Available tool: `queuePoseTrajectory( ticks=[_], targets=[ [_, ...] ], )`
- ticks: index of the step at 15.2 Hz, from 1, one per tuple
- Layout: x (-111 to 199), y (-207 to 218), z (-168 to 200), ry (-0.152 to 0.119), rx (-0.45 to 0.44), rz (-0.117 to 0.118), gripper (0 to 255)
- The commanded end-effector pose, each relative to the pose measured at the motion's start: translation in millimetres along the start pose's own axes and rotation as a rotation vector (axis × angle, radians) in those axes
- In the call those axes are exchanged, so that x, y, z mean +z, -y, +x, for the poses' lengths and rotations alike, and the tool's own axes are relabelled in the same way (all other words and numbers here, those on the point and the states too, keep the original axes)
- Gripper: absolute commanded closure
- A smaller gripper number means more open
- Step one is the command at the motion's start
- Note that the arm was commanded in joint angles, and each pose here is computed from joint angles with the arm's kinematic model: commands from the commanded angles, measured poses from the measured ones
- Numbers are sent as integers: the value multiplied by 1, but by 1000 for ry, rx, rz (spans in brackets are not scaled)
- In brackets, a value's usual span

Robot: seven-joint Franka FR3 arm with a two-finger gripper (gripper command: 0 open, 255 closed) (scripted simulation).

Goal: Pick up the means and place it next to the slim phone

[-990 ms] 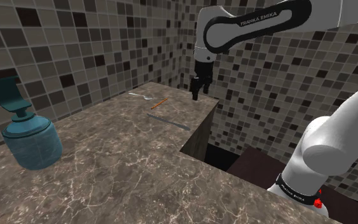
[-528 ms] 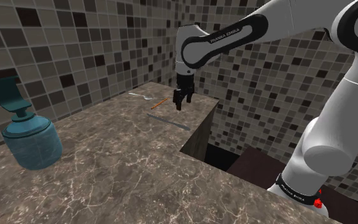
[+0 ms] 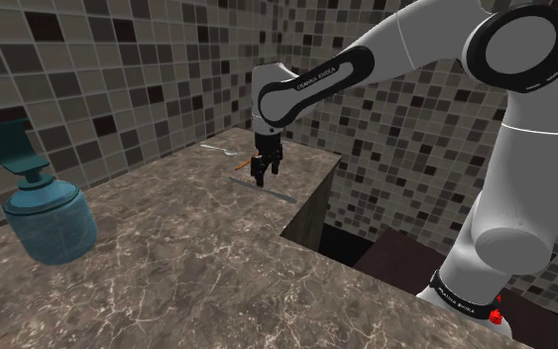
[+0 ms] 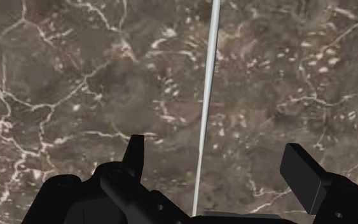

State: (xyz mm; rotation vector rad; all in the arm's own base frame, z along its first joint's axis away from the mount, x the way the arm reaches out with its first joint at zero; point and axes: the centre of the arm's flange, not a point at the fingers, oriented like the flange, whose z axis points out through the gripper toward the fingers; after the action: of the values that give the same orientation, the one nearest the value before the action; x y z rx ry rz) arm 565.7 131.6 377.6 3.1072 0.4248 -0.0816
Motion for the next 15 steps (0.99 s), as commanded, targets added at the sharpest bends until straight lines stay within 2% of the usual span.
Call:
queuePoseTrajectory(
  ticks=[1, 5, 12, 13, 15],
  targets=[
    [11, -1, 1, 0, -1, 0, 0],
    [30, -1, 0, 0, -1, 0, 0],
    [30, -1, 1, 0, -1, 0, 0],
    [30, -1, 1, 0, -1, 0, 255],
    [30, -1, 1, 0, -1, 0, 255]
  ],
)
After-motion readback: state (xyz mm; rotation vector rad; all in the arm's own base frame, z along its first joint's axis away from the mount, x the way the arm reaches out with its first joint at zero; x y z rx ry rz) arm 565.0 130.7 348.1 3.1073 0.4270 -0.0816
